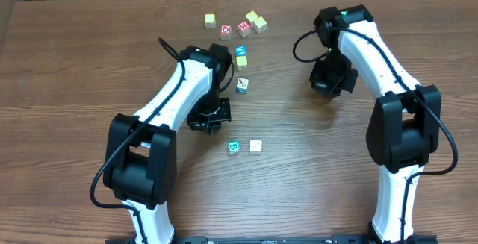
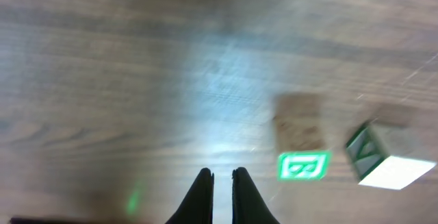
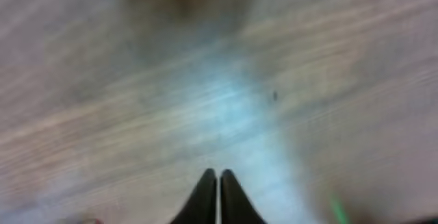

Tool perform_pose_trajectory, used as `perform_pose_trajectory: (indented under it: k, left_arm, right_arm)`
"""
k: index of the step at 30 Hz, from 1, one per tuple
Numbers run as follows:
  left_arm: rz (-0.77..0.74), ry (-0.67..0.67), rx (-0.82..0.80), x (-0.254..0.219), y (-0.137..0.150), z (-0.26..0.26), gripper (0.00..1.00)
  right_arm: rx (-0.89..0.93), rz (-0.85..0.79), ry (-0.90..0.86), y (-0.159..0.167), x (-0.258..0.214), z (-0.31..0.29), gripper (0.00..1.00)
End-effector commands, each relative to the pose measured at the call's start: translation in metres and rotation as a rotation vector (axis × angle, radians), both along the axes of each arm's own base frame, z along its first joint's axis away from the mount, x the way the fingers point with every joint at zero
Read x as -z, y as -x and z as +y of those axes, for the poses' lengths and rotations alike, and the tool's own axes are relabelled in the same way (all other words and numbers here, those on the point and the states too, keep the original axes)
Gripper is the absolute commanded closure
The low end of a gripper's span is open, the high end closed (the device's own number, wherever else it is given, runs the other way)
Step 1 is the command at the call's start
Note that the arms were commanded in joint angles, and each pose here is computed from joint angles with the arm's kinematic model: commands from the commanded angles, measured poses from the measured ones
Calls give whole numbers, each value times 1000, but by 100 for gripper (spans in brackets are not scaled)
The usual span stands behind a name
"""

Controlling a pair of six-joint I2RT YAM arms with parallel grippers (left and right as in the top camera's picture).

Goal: Flip 4 blocks

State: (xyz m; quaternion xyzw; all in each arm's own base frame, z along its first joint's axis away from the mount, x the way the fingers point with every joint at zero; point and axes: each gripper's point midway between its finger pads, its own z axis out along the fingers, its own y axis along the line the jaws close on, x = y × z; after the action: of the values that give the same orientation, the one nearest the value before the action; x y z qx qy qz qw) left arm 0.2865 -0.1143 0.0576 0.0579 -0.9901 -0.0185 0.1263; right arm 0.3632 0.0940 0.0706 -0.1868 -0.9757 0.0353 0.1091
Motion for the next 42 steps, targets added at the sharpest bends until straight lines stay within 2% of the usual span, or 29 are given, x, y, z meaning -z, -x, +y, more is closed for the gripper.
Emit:
perform_pose_trajectory:
  k: [1,9,12,15,19,23,28,31,35,38,42]
  left_arm:
    - [17,52,67,-11,8,-5,96]
    - [63,59,86,20,30,-7,96]
    - [49,78,71,32,29,-6,96]
    - [44,96,58,39,29,-6,96]
    - [27,100,46,38,27,-2,96]
    - [-113,159,-1,18,20,2,95]
    - [-310,180,-40,-7,26,11,96]
    - [-391,192,-71,-14,36,16,96]
    - [-376,186,-73,-7,49,20,96]
    - [-367,183,-73,2,47,19,96]
    - [-339,215,-75,17,40,10,96]
  right_arm:
    - [-69,31,-39,19,-10,22,96]
    - [-209,123,-39,65,22,69,96]
    - [-237,126,-86,75,32,89,96]
    - [-256,81,-109,70,31,99,96]
    - [-263,15,-135,68,3,101,96]
    - [-275,-136,-171,68,-54,97,96]
    - [-249,-275,-180,69,-82,90,96]
    - [-176,-307,-154,72,-70,82,96]
    - [-146,-298,-153,78,-33,79,96]
    - [-146,-280,-145,84,-10,76,96]
    - [-125,-298,-165,81,-5,81,96]
